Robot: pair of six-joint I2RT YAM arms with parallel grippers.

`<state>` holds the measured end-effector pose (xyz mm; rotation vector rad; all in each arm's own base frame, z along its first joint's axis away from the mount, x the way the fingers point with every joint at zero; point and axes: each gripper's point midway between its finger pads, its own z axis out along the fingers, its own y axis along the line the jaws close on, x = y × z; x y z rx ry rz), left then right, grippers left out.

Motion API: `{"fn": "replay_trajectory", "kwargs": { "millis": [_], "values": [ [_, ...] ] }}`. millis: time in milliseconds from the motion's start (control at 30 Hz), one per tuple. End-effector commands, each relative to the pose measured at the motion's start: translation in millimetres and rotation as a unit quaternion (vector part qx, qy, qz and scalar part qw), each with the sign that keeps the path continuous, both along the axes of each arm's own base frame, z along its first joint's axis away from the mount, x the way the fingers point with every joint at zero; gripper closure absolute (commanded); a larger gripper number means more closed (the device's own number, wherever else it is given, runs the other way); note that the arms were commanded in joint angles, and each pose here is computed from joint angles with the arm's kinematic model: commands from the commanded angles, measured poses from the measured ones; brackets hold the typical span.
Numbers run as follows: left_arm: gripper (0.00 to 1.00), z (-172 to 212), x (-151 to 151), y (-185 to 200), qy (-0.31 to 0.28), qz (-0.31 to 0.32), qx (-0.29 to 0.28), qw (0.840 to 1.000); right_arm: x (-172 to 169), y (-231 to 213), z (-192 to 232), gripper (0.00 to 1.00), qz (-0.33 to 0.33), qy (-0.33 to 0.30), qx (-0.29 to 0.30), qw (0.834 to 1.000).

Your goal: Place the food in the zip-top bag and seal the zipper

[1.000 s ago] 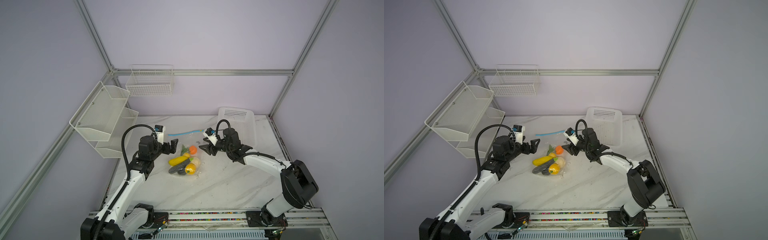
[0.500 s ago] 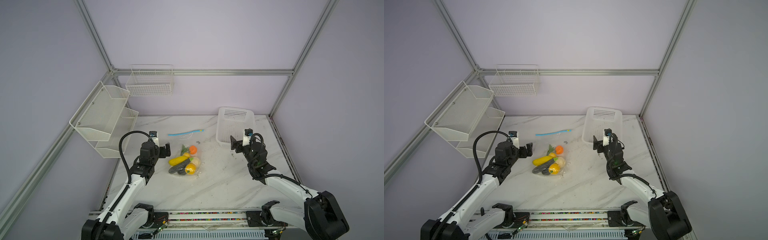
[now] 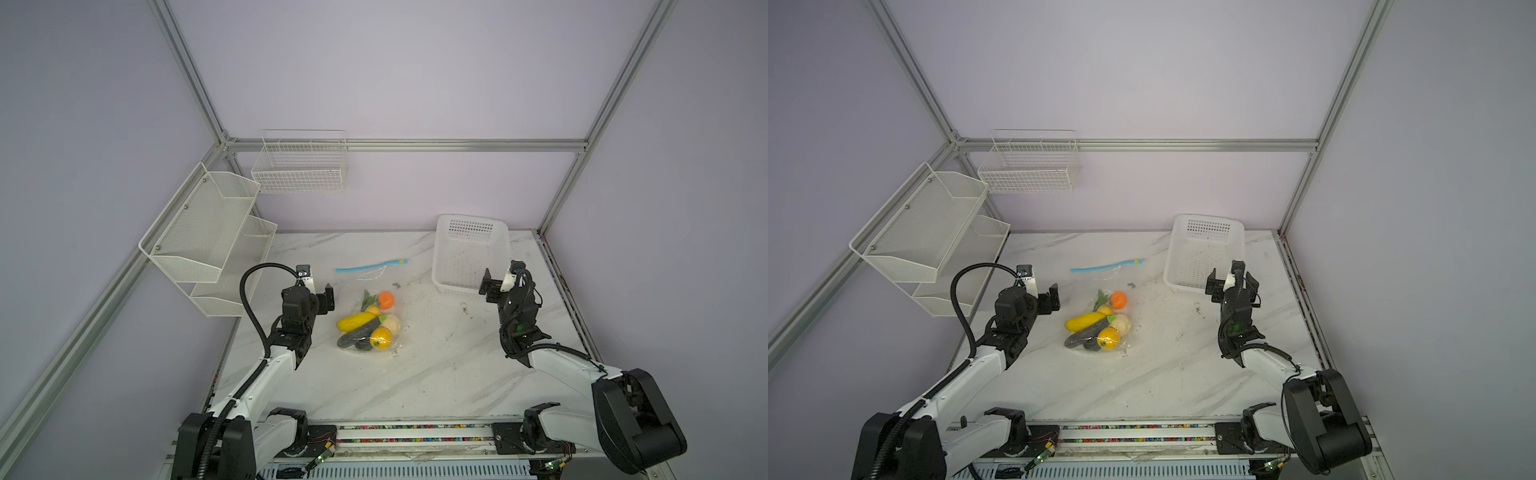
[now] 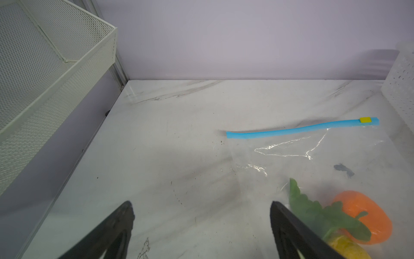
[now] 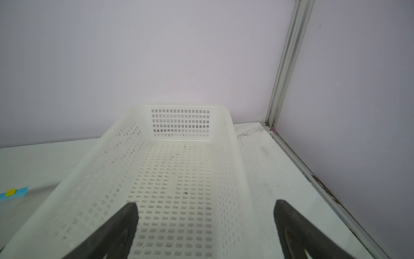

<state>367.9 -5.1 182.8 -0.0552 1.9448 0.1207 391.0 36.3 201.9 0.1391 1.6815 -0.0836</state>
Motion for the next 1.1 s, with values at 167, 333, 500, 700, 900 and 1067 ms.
{"fn": "replay_trajectory", "kwargs": {
  "millis": [167,333,500,700,900,1067],
  "values": [
    [0.14,-17,4,2,-0.031,-0.029,0.005,0.999,14,-3,12,0.03,0.014,-0.043,-0.018,0.999],
    [0.15,-28,16,14,-0.028,-0.020,-0.011,0.999,25,-13,-9,0.03,-0.021,-0.038,-0.019,0.999],
    [0.16,-38,27,21,-0.021,-0.012,-0.002,1.000,24,-14,-20,0.03,-0.018,-0.057,-0.023,0.998],
    [0.16,-45,36,27,-0.031,-0.006,-0.004,1.000,31,-21,-38,0.03,-0.025,-0.059,-0.012,0.998],
    [0.17,-60,44,34,-0.026,0.001,-0.009,1.000,31,-27,-47,0.05,-0.018,-0.062,-0.005,0.998],
    [0.18,-67,43,36,-0.027,0.004,-0.011,1.000,29,-32,-48,0.05,-0.021,-0.066,0.004,0.998]
  ]
}}
